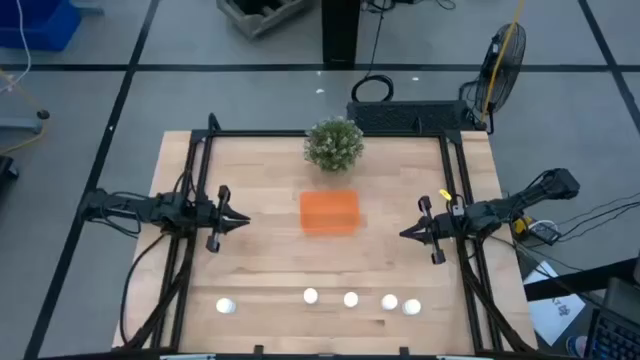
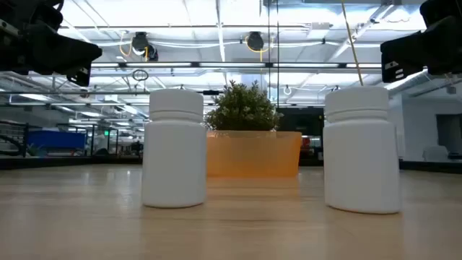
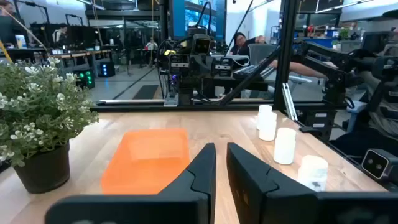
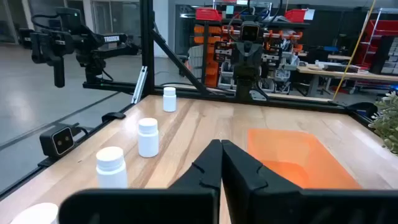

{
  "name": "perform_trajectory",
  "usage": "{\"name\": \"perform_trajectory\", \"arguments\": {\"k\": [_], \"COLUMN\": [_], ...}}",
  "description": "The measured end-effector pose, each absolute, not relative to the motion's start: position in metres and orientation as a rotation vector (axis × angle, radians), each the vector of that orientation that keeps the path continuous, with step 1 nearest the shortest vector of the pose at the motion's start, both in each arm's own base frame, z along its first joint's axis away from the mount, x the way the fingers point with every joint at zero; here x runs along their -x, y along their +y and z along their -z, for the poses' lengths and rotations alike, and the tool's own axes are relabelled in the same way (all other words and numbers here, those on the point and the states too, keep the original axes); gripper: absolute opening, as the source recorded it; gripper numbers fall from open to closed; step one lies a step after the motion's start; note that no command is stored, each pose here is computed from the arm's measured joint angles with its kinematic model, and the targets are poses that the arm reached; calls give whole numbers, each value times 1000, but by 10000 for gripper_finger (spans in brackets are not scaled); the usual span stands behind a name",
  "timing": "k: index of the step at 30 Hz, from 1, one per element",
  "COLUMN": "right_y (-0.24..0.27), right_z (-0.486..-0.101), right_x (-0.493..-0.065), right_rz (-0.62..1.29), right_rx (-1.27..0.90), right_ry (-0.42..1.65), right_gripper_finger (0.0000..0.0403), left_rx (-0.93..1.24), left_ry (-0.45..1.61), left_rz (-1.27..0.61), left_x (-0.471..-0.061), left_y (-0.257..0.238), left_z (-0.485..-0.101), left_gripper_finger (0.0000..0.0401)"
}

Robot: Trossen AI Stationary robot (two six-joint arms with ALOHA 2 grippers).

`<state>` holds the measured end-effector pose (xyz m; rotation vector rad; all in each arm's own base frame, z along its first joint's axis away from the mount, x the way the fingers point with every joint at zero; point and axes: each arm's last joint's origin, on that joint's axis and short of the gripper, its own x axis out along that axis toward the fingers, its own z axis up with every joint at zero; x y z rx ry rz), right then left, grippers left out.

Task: Pick and place pill bottles into a basket

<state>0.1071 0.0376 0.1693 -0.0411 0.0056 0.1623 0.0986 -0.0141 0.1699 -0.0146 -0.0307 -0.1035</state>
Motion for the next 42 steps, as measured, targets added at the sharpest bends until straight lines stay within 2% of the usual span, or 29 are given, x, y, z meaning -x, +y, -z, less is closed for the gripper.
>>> {"name": "perform_trajectory", "arguments": {"k": [23,28,32,34,39,42], "right_y": [38,37,37,37,39,40], "right_z": [-169,-176,-176,-176,-178,-181], "right_x": [-107,-107,-107,-107,-107,-106], "right_rz": [-162,-139,-133,-143,-241,-260], "right_rx": [48,424,571,521,124,-3], "right_ry": [4,-87,-105,-101,-98,-111], "right_gripper_finger": [0,0,0,0,0,0], "left_rx": [15,15,15,15,14,14], "left_ry": [-31,-31,-31,-30,-26,-25], "left_rz": [103,103,103,103,104,104], "left_x": [-99,-99,-99,-99,-99,-99], "left_y": [-14,-14,-14,-14,-14,-14], "left_z": [-170,-170,-170,-170,-169,-169], "left_gripper_finger": [47,47,47,47,47,47]}}
